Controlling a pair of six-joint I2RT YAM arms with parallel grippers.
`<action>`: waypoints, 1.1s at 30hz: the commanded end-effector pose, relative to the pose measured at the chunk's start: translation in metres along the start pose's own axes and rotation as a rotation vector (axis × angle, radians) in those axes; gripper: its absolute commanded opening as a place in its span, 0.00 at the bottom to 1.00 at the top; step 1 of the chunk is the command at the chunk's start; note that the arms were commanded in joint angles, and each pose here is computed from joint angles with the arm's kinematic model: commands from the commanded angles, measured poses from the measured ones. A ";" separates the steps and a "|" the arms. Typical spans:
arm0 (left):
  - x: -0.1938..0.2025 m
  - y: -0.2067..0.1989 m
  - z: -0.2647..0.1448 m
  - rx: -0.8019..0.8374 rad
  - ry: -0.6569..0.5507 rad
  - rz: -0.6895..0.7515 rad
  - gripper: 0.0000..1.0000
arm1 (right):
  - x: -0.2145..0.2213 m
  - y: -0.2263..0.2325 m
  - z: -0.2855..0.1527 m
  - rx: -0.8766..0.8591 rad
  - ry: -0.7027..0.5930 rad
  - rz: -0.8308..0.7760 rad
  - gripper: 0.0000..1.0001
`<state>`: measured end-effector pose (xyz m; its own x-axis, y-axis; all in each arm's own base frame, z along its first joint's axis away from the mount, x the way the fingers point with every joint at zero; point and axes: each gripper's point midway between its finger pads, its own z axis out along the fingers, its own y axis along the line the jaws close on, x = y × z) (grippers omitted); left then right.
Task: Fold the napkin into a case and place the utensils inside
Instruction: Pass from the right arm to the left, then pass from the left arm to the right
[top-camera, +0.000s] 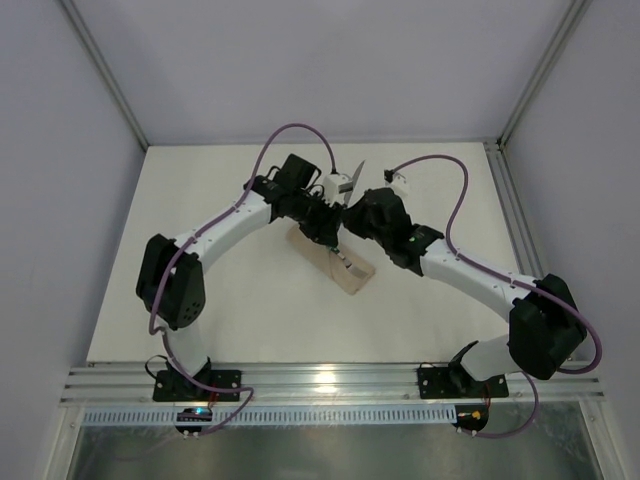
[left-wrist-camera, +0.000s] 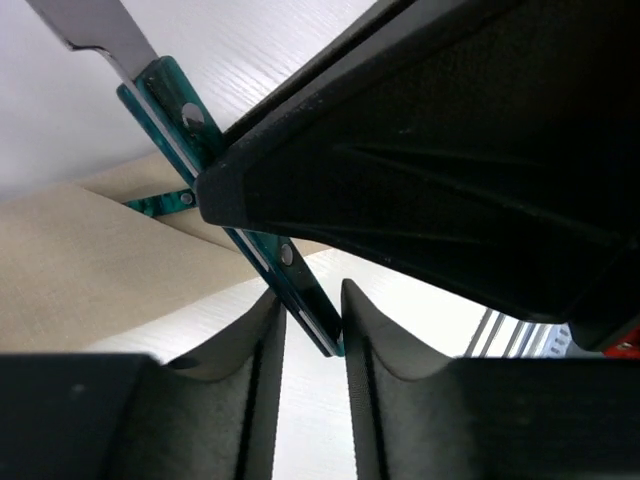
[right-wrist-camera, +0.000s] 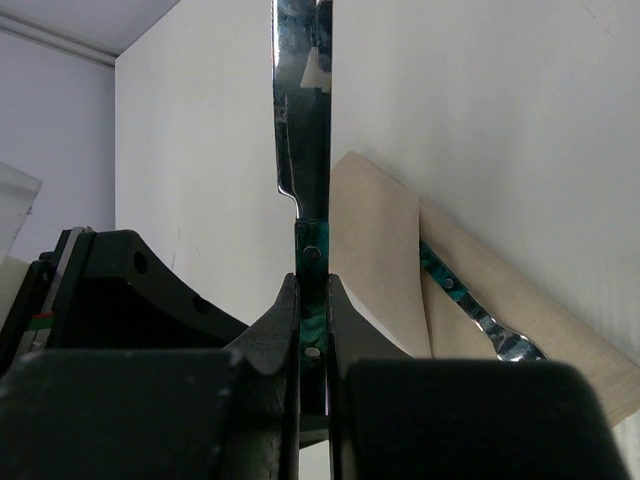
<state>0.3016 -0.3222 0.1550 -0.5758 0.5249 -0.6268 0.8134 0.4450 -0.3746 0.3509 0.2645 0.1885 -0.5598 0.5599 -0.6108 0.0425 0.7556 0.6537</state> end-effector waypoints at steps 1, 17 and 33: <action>-0.012 0.001 0.000 -0.003 -0.038 0.018 0.26 | -0.016 0.034 -0.003 -0.109 -0.047 0.056 0.03; 0.009 0.019 -0.022 0.048 -0.015 -0.064 0.00 | -0.013 0.040 -0.058 -0.356 -0.055 -0.559 0.38; 0.063 -0.013 -0.050 0.151 0.193 -0.008 0.00 | 0.047 0.043 -0.088 -0.885 -0.231 -2.177 0.59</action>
<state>0.2720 -0.2623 0.1319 -0.6209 0.6315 -0.4644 0.7767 0.4160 -0.4729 0.2429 0.2787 0.2171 0.6065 -0.5108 -0.6093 -0.6918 0.0388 -0.7210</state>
